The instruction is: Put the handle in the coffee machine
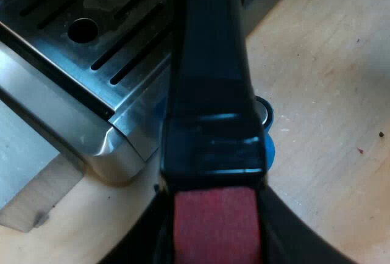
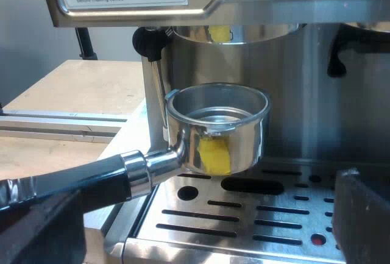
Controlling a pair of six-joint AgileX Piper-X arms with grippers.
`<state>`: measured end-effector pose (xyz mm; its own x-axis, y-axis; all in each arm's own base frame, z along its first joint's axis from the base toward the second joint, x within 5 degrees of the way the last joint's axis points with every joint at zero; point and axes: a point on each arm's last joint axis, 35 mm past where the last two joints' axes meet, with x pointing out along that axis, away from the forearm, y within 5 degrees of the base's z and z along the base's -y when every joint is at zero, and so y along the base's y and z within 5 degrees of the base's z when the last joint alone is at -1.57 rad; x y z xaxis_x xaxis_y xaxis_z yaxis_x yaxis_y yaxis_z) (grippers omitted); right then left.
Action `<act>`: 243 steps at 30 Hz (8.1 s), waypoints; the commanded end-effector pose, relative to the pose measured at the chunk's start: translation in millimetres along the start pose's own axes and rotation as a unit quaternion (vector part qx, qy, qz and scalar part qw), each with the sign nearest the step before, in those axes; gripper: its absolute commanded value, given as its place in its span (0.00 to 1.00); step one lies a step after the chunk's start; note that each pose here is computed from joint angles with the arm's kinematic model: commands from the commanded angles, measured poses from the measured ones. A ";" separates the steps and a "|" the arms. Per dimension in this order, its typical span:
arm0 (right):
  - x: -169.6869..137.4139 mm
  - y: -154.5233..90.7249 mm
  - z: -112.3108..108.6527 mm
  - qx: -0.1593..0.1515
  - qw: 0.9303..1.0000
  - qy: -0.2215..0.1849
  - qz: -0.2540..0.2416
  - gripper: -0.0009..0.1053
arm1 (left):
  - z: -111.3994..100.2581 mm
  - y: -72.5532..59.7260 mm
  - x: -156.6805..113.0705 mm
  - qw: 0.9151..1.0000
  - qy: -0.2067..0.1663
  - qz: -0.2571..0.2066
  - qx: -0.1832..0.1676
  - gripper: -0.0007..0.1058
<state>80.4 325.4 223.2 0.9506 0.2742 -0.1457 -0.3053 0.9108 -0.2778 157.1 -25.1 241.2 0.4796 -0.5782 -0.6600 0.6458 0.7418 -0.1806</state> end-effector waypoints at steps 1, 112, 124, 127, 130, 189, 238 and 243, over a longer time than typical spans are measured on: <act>0.6 -1.7 2.5 0.005 1.000 -0.002 -0.002 0.79 | 8.9 -0.7 -4.4 0.999 -0.031 -0.011 0.010 0.01; 0.6 -1.7 2.5 0.005 1.000 -0.002 -0.002 0.79 | 59.5 78.8 21.7 0.988 -0.024 -0.103 0.114 0.01; 0.6 -1.7 2.5 0.005 1.000 -0.002 -0.002 0.79 | 58.9 79.4 21.9 0.990 -0.015 -0.096 0.098 0.01; 0.6 -1.7 2.5 0.005 1.000 -0.002 -0.002 0.79 | 59.1 79.5 21.9 0.991 -0.016 -0.095 0.097 0.01; 0.6 -1.7 2.5 0.005 1.000 -0.002 -0.002 0.79 | 59.2 79.6 21.9 0.991 -0.016 -0.095 0.096 0.01; 0.6 -1.7 2.5 0.005 1.000 -0.002 -0.002 0.79 | 79.1 82.5 14.1 0.989 -0.055 -0.096 0.095 0.01; 0.6 -1.7 2.5 0.005 1.000 -0.002 -0.002 0.79 | 90.5 87.9 16.0 0.982 -0.105 -0.124 0.098 0.01; 0.6 -1.7 2.5 0.005 1.000 -0.002 -0.002 0.79 | 91.6 88.6 16.0 0.982 -0.107 -0.121 0.099 0.01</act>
<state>80.4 325.4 223.2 0.9506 0.2742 -0.1457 -0.3053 0.9108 -0.2778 271.8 2.5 260.0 0.3821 -0.7097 -0.5919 0.7894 0.5837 -0.1903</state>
